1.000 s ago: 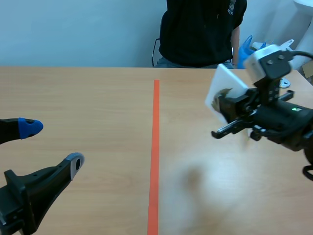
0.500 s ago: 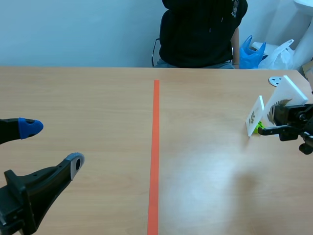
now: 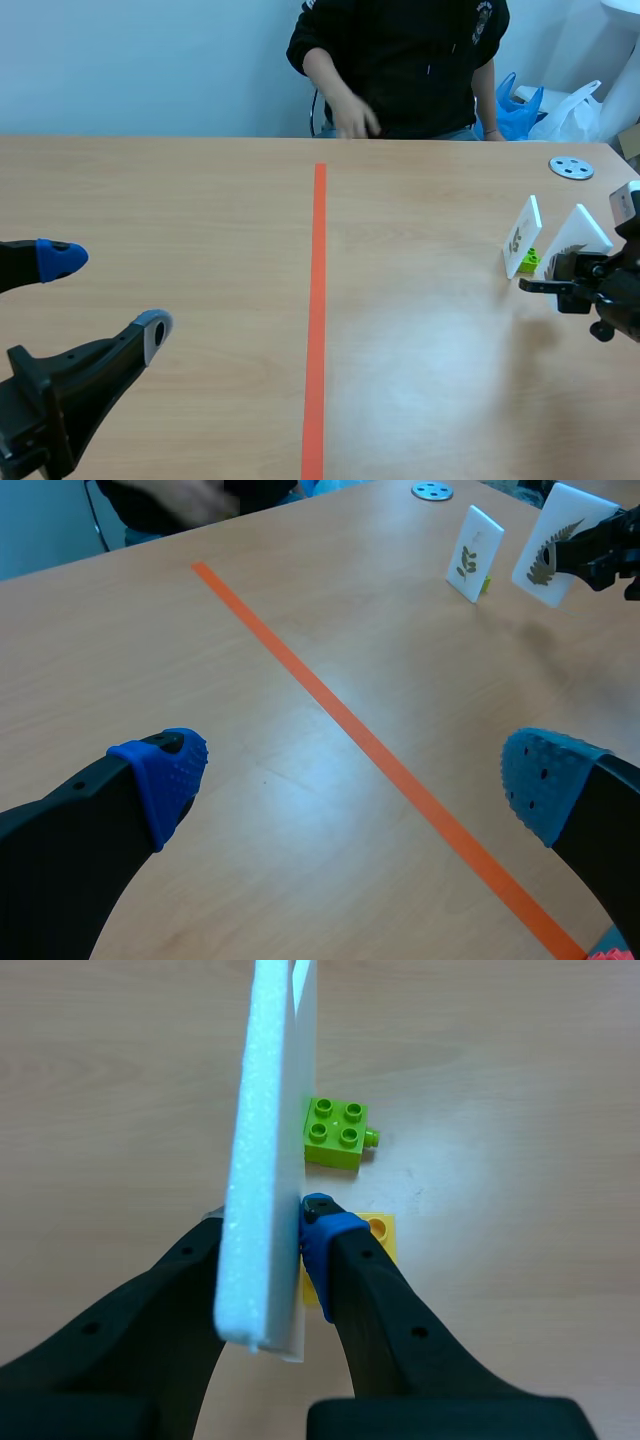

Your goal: Sort the leaf by its shape. The table is split by an orange tape line. A compound leaf with several leaflets goes to the left side, a simple leaf with one blade goes to the right side. Return to the home posture when a red brick is placed on the table.

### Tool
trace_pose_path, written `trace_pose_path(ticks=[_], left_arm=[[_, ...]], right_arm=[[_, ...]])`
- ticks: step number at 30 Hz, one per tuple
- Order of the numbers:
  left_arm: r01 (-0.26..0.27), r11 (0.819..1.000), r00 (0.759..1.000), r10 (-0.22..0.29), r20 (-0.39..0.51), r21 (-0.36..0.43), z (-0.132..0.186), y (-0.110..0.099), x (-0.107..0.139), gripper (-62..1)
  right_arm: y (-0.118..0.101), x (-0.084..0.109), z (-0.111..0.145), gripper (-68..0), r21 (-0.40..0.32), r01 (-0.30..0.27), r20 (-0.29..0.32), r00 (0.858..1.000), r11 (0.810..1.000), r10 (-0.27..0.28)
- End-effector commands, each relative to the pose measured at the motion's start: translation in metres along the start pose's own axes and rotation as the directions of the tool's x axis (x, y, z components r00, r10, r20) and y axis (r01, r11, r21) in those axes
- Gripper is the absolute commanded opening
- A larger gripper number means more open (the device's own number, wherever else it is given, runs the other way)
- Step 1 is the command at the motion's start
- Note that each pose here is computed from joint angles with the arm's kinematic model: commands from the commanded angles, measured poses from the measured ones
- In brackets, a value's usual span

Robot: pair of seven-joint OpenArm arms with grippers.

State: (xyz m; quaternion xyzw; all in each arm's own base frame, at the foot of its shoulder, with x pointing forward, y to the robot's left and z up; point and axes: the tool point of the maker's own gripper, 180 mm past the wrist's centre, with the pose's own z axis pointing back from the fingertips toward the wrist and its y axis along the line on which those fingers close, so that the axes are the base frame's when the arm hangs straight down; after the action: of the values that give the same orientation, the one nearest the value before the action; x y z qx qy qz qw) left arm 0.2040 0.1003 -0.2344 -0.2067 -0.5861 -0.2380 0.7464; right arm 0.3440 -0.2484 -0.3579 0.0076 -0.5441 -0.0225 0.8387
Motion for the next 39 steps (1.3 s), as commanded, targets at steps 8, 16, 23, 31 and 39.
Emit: trace_pose_path(ticks=[8,16,23,31,39], left_arm=[[-0.007,1.0,0.999,0.007,0.035,0.004,0.0,-0.001,0.009,1.4],[-0.007,1.0,0.999,0.007,0.035,0.004,0.0,-0.001,0.009,1.4],[-0.007,1.0,0.999,0.007,0.035,0.004,0.0,-0.001,0.009,1.4],[-0.007,1.0,0.999,0.007,0.035,0.004,0.0,-0.001,0.009,1.4],[-0.007,1.0,0.999,0.007,0.035,0.004,0.0,-0.001,0.009,1.4]], right_arm=[[0.017,0.007,-0.019,-61.4,0.029,0.012,0.024,1.0,1.0,-0.013],[0.036,0.005,-0.027,-61.3,0.048,-0.065,0.025,0.998,0.997,0.064],[0.042,-0.008,-0.028,-61.3,0.042,-0.123,0.018,0.992,0.992,0.122],[0.034,-0.014,-0.031,-60.8,0.016,-0.124,0.018,0.992,0.992,0.124],[0.03,-0.012,-0.03,-54.4,0.006,-0.122,0.028,0.992,0.992,0.122]])
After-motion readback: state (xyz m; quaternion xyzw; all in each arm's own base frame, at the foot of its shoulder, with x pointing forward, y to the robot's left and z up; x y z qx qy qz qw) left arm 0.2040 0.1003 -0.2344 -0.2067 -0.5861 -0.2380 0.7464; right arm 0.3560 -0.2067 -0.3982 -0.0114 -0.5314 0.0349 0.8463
